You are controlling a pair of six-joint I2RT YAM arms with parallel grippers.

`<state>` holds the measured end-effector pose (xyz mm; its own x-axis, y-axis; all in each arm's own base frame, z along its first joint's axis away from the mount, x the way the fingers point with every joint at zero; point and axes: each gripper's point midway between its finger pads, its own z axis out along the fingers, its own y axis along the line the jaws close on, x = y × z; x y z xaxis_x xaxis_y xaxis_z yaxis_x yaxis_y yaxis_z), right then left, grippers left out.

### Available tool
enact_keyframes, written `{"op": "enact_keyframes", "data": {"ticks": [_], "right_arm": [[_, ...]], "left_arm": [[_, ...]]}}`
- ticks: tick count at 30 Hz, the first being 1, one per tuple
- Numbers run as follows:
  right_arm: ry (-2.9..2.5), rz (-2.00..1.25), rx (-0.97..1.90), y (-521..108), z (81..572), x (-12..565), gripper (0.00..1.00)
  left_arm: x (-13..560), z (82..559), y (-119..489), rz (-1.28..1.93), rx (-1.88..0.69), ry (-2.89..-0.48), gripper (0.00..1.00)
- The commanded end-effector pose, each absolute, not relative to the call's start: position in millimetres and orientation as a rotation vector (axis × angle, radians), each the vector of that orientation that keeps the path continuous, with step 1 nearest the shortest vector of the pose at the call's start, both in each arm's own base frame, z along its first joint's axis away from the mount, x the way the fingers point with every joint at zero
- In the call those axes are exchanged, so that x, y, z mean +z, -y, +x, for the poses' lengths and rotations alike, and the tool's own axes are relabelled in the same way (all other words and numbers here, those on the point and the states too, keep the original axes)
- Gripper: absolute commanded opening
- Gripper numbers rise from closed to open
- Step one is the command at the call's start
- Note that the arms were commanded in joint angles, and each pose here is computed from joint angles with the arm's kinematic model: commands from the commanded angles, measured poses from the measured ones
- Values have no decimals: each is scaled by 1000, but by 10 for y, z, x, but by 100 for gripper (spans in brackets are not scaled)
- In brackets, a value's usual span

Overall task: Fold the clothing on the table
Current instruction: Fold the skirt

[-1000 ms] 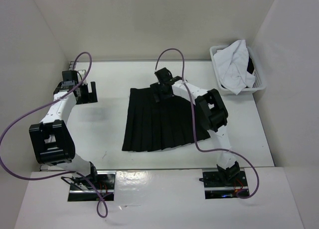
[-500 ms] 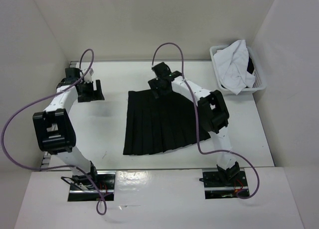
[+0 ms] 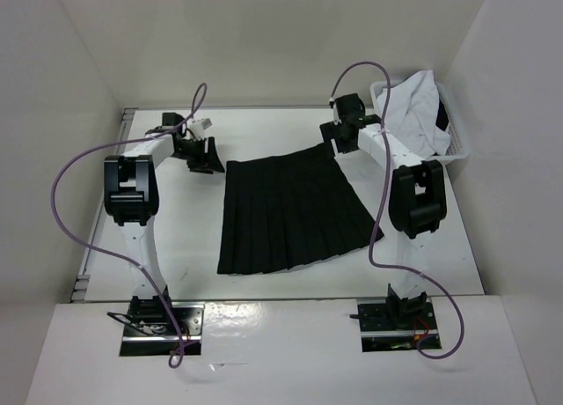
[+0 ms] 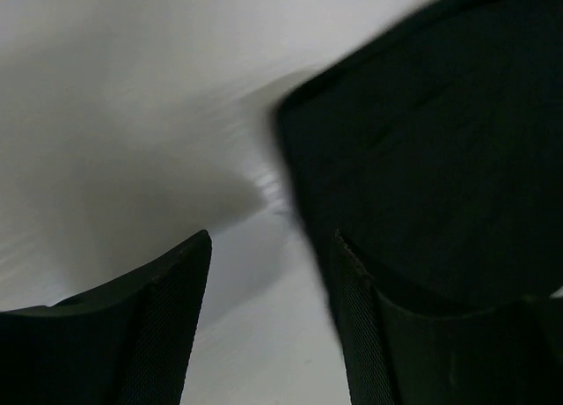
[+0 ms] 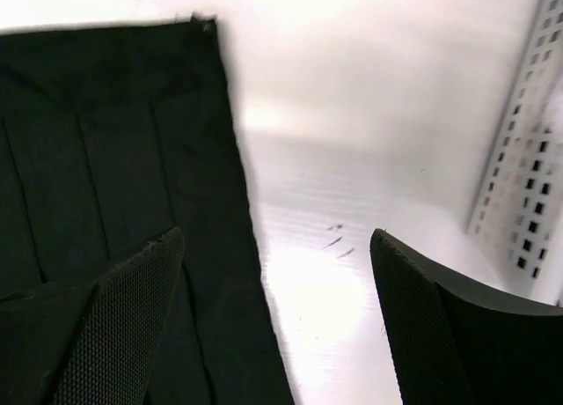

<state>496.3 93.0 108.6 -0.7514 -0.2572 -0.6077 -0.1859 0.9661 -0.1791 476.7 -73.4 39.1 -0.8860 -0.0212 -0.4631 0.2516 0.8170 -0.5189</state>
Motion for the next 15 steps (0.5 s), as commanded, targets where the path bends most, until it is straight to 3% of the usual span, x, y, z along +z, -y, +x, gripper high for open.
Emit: {"op": "enact_keyframes", "data": {"ticks": [1, 15], "right_arm": [[-2365, -384, -129, -1103, 4988, 1297, 90], [-2411, -426, -107, -1175, 5071, 1104, 89]], "left_arm": [[500, 4749, 1115, 282, -944, -2500, 65], [165, 5014, 1107, 284, -837, -2516, 63]]}}
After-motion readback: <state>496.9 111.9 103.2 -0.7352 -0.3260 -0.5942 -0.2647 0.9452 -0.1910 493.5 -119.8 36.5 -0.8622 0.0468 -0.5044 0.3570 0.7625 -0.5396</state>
